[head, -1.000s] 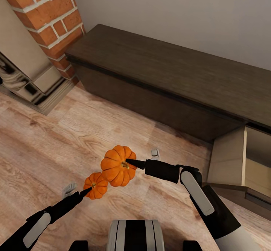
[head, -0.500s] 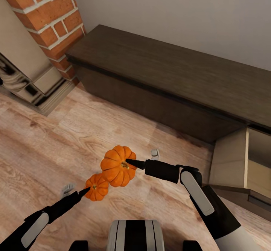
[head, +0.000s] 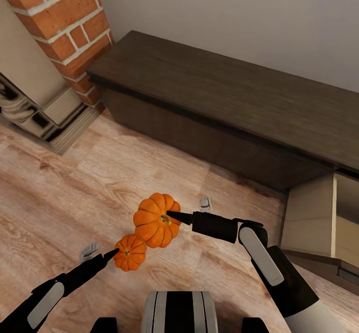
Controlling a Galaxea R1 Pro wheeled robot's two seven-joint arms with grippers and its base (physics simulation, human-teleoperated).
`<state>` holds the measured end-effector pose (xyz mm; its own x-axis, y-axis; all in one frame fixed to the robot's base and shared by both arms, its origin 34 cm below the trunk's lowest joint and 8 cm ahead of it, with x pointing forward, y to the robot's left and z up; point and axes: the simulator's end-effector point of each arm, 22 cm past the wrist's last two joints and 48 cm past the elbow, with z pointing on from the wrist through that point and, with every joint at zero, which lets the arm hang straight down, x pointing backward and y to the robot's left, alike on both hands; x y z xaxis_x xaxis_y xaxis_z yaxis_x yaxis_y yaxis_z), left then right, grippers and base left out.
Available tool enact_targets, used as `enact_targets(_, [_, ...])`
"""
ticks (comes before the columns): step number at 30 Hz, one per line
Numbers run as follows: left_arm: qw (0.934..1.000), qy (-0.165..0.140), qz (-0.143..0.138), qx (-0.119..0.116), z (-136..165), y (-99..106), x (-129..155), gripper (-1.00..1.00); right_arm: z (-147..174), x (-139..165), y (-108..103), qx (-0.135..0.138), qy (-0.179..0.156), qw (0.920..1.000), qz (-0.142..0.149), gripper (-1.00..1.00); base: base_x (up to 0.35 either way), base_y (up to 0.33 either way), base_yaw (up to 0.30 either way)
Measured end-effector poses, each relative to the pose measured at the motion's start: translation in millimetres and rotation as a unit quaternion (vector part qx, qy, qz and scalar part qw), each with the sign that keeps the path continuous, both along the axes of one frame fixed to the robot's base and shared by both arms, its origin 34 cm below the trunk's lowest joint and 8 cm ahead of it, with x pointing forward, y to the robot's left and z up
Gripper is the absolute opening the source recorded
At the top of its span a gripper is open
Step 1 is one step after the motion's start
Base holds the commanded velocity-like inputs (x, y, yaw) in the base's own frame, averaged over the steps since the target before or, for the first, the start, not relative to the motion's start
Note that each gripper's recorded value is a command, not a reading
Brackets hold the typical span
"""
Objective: Place each of the two pumpkins and all three candles from the living room inside a cabinet in the living room (use any cabinet), then make sure every cabinet is closed, and position the cauldron so it is next to a table in the living room.
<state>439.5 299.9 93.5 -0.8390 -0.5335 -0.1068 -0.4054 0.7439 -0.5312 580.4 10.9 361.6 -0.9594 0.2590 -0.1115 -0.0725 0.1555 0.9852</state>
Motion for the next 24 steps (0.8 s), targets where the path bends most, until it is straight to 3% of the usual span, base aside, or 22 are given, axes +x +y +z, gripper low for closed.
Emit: enact_targets(24, [0.9998,0.017,-0.001,-0.003,-13.6,-3.2,-14.9,1.00,-18.6,-5.2,0.1,0.001,0.019,0.9998,0.000,-1.00,0.000,0.000,0.000])
